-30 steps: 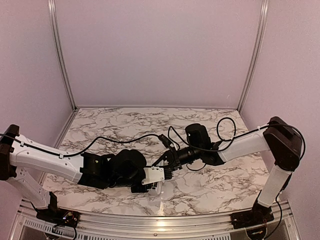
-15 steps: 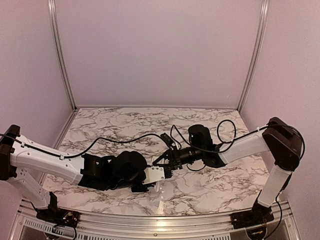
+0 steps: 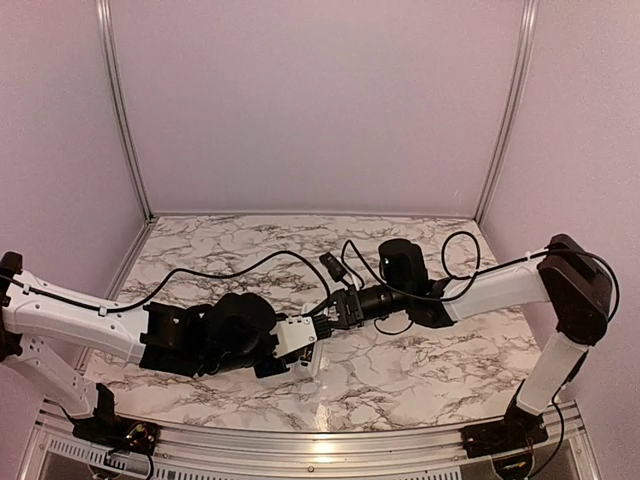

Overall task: Load the batteries into the remote control
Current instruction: Load the battery into the battery compartment.

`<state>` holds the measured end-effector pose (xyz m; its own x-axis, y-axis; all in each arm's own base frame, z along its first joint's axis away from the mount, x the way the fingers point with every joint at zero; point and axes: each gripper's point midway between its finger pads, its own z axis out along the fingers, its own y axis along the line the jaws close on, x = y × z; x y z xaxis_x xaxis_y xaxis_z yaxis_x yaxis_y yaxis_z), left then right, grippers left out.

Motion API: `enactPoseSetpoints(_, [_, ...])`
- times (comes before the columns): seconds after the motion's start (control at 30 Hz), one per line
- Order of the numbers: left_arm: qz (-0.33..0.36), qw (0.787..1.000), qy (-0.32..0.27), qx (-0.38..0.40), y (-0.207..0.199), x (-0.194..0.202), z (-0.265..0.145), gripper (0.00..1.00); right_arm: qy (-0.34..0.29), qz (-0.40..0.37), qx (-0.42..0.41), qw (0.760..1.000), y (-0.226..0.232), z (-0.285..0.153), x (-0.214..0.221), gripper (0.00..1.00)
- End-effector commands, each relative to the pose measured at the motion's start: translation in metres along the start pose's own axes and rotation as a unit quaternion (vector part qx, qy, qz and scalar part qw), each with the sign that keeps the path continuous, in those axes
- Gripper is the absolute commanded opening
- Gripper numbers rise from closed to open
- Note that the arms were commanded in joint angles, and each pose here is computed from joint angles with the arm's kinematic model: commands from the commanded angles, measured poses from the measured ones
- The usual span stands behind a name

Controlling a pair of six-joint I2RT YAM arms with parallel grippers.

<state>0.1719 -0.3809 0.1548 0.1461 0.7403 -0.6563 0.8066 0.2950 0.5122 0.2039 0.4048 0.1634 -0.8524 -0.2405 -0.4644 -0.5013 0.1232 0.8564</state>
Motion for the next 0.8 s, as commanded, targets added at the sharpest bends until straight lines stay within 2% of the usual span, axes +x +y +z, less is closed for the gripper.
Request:
enactPoseSetpoints(0.0, [-0.071,0.996,-0.024,-0.046,0.031,-0.004,-0.021,0.45,0.001,-0.053,-0.016,0.998,0.019,-0.013,-0.011,0.00])
enactPoseSetpoints(0.17, [-0.165,0.983,-0.079,-0.033,0.045,-0.018,-0.040,0.62,-0.013,-0.075,0.000,0.997,0.018,-0.021,-0.021,0.00])
enactPoseSetpoints(0.23, [-0.218,0.970,-0.103,-0.014,0.050,-0.023,-0.044,0.75,-0.021,-0.086,0.000,0.996,0.021,-0.024,-0.026,0.00])
enactPoseSetpoints(0.33, [-0.284,0.951,-0.119,0.025,0.055,-0.025,-0.045,0.83,-0.038,-0.108,-0.005,0.993,0.031,-0.031,-0.036,0.00])
enactPoseSetpoints(0.43, [-0.342,0.928,-0.134,0.067,0.058,-0.026,-0.042,0.83,-0.052,-0.130,-0.010,0.990,0.042,-0.035,-0.045,0.00])
enactPoseSetpoints(0.53, [-0.365,0.912,-0.149,0.118,0.051,-0.036,-0.040,0.82,-0.060,-0.144,-0.009,0.988,0.049,-0.037,-0.051,0.00])
enactPoseSetpoints(0.77, [-0.381,0.896,-0.120,0.196,0.024,-0.043,-0.015,0.72,-0.066,-0.155,-0.010,0.986,0.055,-0.037,-0.058,0.00])
